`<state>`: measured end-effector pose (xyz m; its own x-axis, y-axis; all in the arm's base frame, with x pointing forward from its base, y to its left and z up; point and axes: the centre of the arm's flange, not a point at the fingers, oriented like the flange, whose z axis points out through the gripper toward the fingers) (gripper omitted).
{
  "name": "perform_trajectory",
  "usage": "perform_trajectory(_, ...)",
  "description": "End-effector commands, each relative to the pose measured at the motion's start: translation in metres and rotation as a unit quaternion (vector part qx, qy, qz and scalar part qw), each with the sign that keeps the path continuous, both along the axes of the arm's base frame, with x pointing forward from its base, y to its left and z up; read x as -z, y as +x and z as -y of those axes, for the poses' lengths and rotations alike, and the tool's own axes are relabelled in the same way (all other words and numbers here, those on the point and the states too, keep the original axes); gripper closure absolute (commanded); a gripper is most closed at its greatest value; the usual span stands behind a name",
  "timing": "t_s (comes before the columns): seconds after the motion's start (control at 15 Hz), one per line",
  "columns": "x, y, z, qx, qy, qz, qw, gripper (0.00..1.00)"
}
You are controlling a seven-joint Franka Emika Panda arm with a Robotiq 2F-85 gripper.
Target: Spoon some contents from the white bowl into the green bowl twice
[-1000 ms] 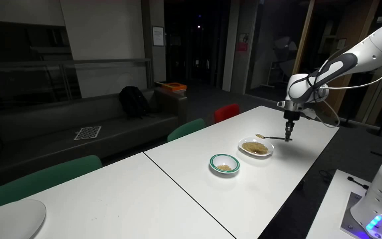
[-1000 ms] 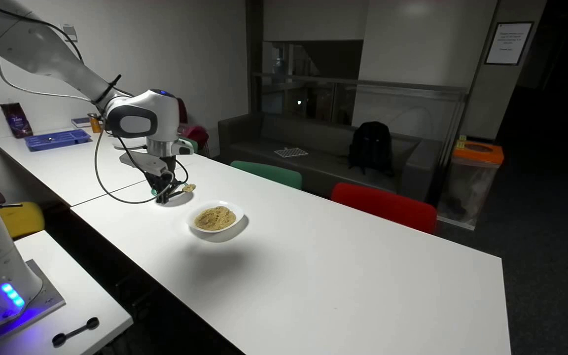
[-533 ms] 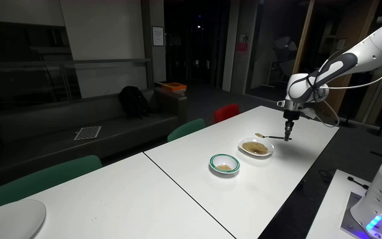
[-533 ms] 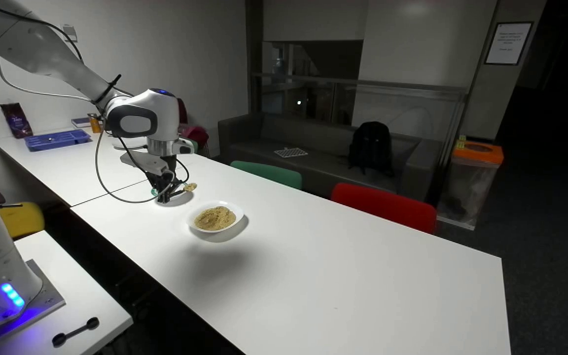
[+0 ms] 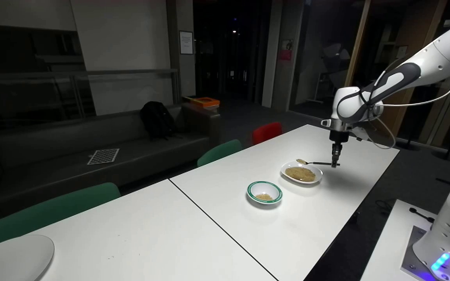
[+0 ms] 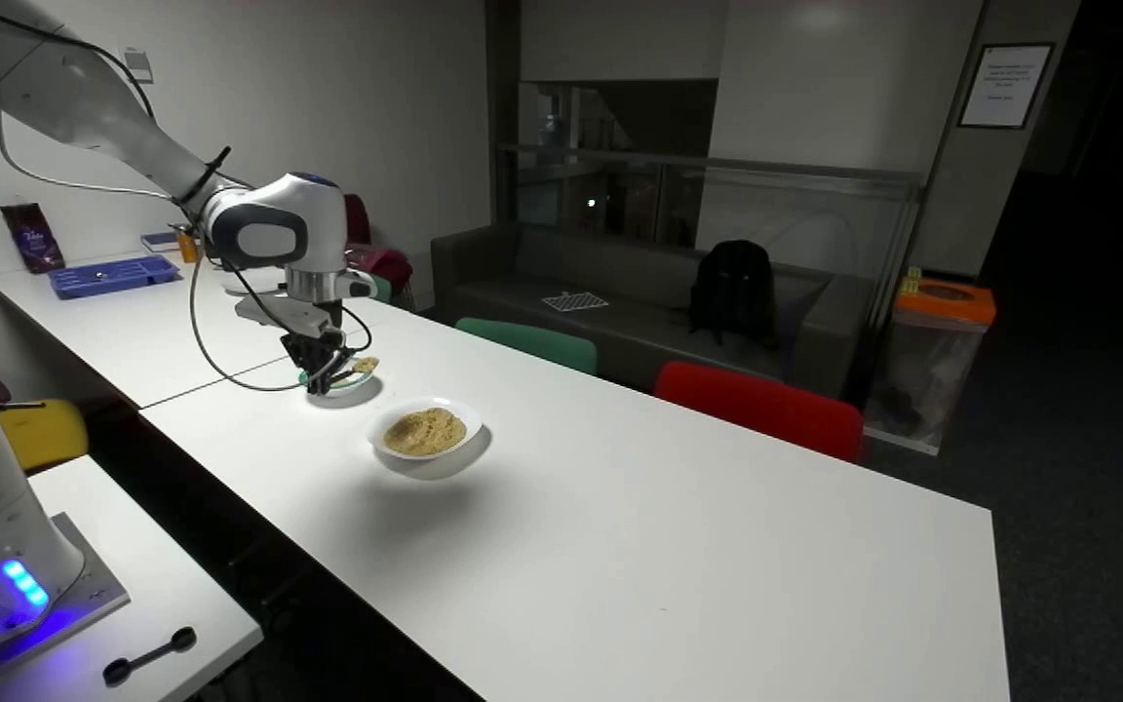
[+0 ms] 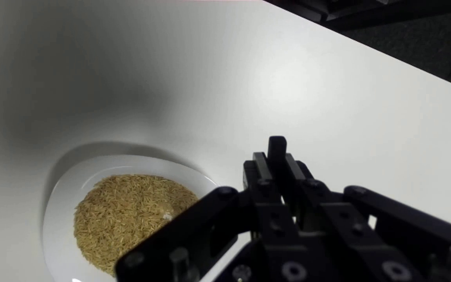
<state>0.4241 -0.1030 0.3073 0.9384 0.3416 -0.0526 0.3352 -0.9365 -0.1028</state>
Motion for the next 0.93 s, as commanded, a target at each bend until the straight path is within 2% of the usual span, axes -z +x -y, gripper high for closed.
perform_trajectory(0.0,-0.006,0.008,-0.023,-0.028,-0.013,0.005,0.9995,0.97)
perform_trajectory(0.87,0.003,0.037,-0.119,-0.134,-0.047,-0.012,0.9897,0.97)
